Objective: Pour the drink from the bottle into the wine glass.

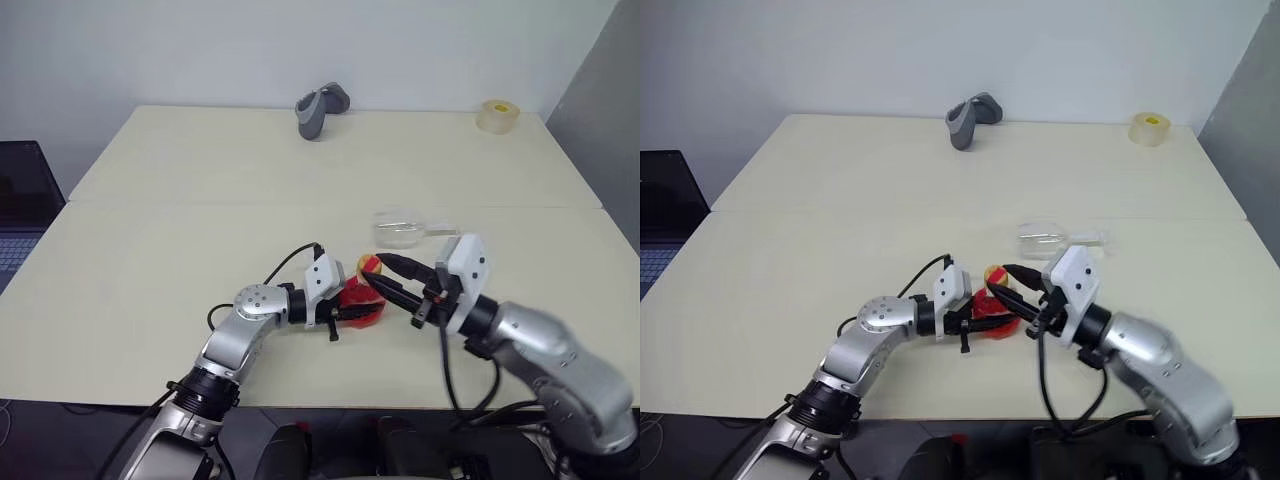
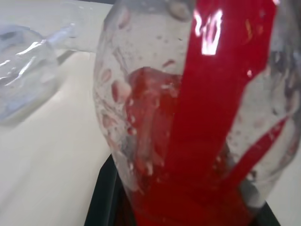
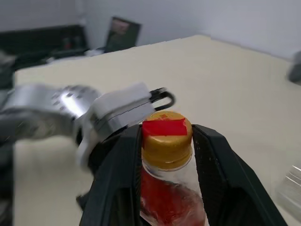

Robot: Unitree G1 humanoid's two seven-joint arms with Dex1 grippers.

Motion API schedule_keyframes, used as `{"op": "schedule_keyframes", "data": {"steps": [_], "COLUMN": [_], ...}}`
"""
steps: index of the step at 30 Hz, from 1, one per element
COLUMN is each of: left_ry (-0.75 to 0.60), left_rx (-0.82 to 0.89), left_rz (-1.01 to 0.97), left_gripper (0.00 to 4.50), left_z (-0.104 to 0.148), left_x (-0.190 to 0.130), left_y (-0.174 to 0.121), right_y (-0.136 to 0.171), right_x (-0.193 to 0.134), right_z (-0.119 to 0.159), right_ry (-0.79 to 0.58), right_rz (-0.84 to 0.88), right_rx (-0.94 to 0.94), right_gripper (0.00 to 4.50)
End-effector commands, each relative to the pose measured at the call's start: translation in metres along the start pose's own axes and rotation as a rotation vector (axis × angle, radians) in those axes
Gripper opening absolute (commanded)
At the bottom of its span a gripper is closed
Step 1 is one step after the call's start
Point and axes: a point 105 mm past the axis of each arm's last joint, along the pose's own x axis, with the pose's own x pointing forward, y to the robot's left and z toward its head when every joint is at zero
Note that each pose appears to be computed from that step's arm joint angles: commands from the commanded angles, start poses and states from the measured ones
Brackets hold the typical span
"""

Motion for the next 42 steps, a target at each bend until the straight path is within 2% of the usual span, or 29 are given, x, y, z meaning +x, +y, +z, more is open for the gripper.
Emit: {"op": "schedule_keyframes", "data": {"steps": [1,5,7,8,11,15,18,24,42], "left_ry": [0.041,0.021,-0.004,-0.015,-0.037,-0.061,-0.077,-0.068,-0.054], "left_rx": [0.012,0.016,0.004,-0.001,0.005,0.024,0.020,0.030,0.039], "left_rz": [-0.098,-0.023,0.038,0.063,0.128,0.206,0.252,0.239,0.215], "left_gripper": [1.03,1.03,1.03,1.03,1.03,1.01,1.01,1.01,1.01], "left_z": [-0.006,-0.002,0.000,0.001,0.003,0.002,0.002,-0.003,-0.006], "left_x": [-0.004,-0.003,-0.001,-0.001,0.001,0.007,0.012,0.015,0.013], "left_y": [-0.011,0.003,0.011,0.014,0.021,0.027,0.030,0.025,0.025], "right_y": [-0.015,-0.005,-0.002,0.000,0.007,-0.001,-0.002,-0.016,-0.015], "right_x": [-0.012,-0.012,-0.010,-0.009,-0.009,-0.005,0.003,0.009,0.008], "right_z": [0.003,0.003,0.004,0.004,0.006,0.018,0.024,0.018,0.012], "right_ry": [0.056,0.066,0.027,0.010,-0.029,-0.130,-0.186,-0.187,-0.138], "right_rz": [0.107,0.178,0.133,0.114,0.039,-0.192,-0.303,-0.447,-0.435], "right_rx": [0.027,0.055,0.082,0.096,0.101,0.043,0.022,-0.034,-0.164], "right_gripper": [1.25,1.25,1.25,1.98,2.97,4.36,4.37,4.37,4.37]}}
